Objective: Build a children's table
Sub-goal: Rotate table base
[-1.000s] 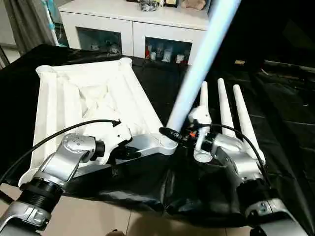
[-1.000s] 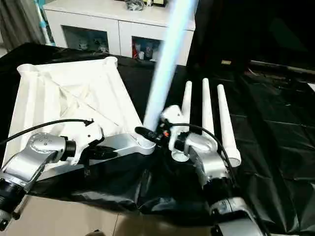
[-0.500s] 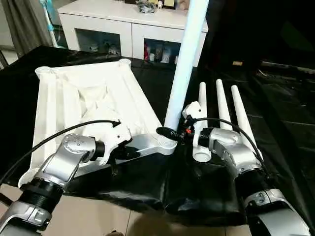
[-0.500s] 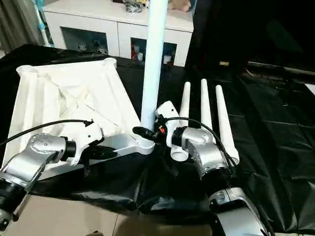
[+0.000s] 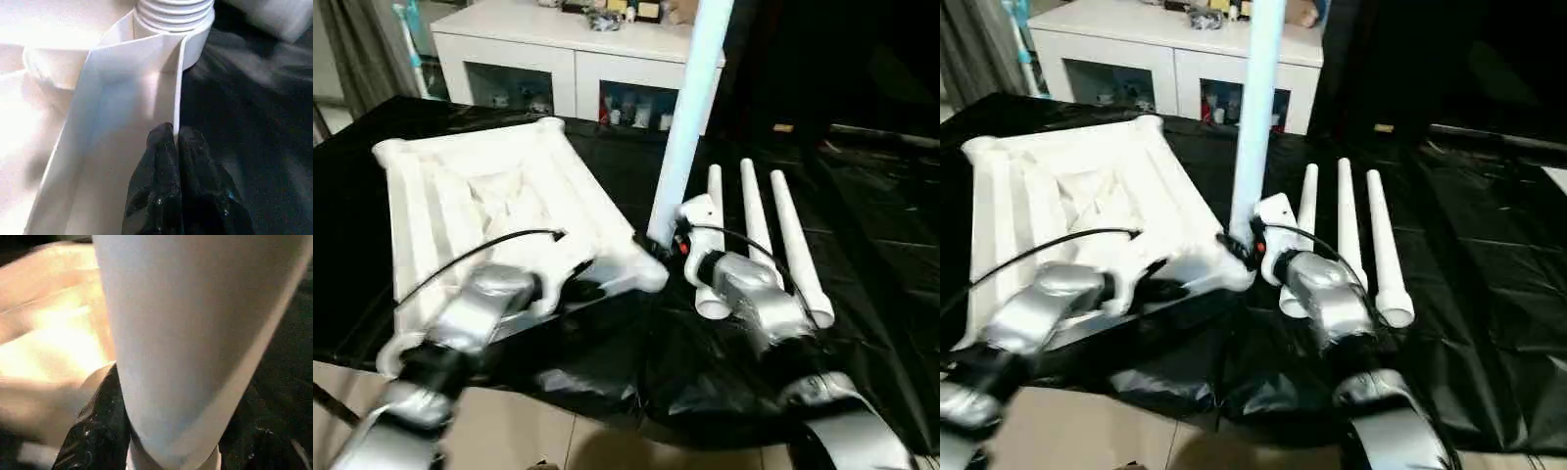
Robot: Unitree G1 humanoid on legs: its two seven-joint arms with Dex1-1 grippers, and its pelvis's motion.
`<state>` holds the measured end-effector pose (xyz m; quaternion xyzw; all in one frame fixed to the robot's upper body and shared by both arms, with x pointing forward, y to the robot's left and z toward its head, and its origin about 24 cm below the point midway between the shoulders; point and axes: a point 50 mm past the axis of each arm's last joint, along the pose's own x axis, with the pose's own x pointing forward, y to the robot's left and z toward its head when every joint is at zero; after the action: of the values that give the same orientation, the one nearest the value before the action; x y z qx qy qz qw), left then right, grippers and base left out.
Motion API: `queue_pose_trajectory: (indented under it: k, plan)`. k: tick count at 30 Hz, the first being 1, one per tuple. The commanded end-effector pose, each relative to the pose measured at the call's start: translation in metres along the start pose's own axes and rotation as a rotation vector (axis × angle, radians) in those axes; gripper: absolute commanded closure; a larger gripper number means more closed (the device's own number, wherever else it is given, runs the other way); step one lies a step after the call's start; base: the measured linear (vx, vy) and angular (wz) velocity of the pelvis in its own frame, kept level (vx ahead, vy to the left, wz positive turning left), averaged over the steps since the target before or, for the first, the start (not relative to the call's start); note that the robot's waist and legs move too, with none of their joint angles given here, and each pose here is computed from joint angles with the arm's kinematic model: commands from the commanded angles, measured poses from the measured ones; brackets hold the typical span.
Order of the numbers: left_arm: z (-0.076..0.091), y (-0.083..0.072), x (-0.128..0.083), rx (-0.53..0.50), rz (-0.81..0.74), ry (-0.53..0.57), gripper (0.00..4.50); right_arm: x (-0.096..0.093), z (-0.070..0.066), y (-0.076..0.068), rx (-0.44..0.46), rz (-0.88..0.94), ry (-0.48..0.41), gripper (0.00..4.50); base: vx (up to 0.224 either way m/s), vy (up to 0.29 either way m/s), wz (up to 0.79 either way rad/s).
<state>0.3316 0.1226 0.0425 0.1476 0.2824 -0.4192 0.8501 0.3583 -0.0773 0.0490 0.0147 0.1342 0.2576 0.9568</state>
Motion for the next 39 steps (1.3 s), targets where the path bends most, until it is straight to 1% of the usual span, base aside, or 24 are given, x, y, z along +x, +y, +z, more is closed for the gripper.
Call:
queue_pose_trajectory:
  k: [1,2,3,6,8,10,17,23,25,26,27,28,29,31,32,33,35,37,39]
  plan:
    - [0.01,-0.001,0.017,-0.03,0.13,0.036,4.5,0.006,-0.044,0.025,0.159,-0.038,0.195,2.64,0.0,0.0,0.0]
    - [0.014,-0.003,0.02,-0.032,0.139,0.035,4.5,0.007,-0.043,0.026,0.178,-0.061,0.198,2.64,-0.04,0.057,-0.06]
    - [0.014,-0.003,0.02,-0.032,0.139,0.035,4.5,0.007,-0.043,0.026,0.178,-0.061,0.198,2.64,-0.03,0.074,-0.06]
    - [0.022,-0.006,0.025,-0.047,0.148,0.027,4.5,0.01,-0.044,0.027,0.182,-0.107,0.215,2.64,-0.037,0.028,0.07]
    - [0.023,-0.008,0.026,-0.047,0.146,0.026,4.5,0.011,-0.044,0.028,0.18,-0.115,0.222,2.64,0.021,-0.064,0.19]
    - [0.023,-0.009,0.027,-0.046,0.142,0.032,4.5,0.012,-0.044,0.029,0.212,-0.134,0.225,2.64,0.05,0.001,-0.42]
    - [0.018,-0.008,0.027,-0.033,0.139,0.069,4.5,0.014,-0.042,0.028,0.224,-0.152,0.229,2.64,0.01,0.01,-0.06]
    - [0.016,-0.007,0.026,-0.025,0.141,0.077,4.5,0.016,-0.04,0.027,0.22,-0.149,0.223,2.64,0.0,0.0,0.0]
    - [0.016,-0.006,0.025,-0.02,0.137,0.071,4.5,0.017,-0.037,0.027,0.188,-0.126,0.212,2.64,0.0,0.0,0.0]
    - [0.016,-0.006,0.025,-0.02,0.137,0.071,4.5,0.017,-0.037,0.027,0.188,-0.126,0.212,2.64,0.0,0.0,0.0]
    - [0.016,-0.006,0.025,-0.014,0.134,0.068,4.5,0.017,-0.034,0.026,0.201,-0.124,0.194,2.29,0.0,0.0,0.0]
    - [0.016,-0.006,0.025,-0.014,0.134,0.068,4.5,0.017,-0.034,0.026,0.201,-0.124,0.194,1.94,0.0,0.0,0.0]
    - [0.016,-0.005,0.024,-0.008,0.134,0.064,4.5,0.017,-0.031,0.024,0.206,-0.123,0.181,1.94,0.0,0.0,0.0]
    - [0.017,-0.004,0.023,0.001,0.132,0.058,4.5,0.018,-0.027,0.022,0.195,-0.12,0.162,1.72,0.0,0.0,0.0]
    - [0.017,-0.004,0.022,0.007,0.13,0.056,4.5,0.018,-0.024,0.022,0.198,-0.115,0.148,1.72,0.0,0.0,0.0]
    - [0.017,-0.003,0.022,0.012,0.128,0.053,4.5,0.018,-0.022,0.021,0.2,-0.106,0.136,1.5,0.0,0.0,0.0]
    - [0.017,-0.003,0.021,0.018,0.125,0.05,4.5,0.019,-0.018,0.02,0.2,-0.091,0.122,1.39,0.0,0.0,0.0]
    - [0.017,-0.003,0.021,0.026,0.12,0.045,4.5,0.019,-0.017,0.02,0.208,-0.084,0.114,1.14,0.0,0.0,0.0]
    - [0.017,-0.002,0.02,0.037,0.11,0.039,4.5,0.019,-0.012,0.017,0.218,-0.065,0.094,0.99,0.0,0.0,0.0]
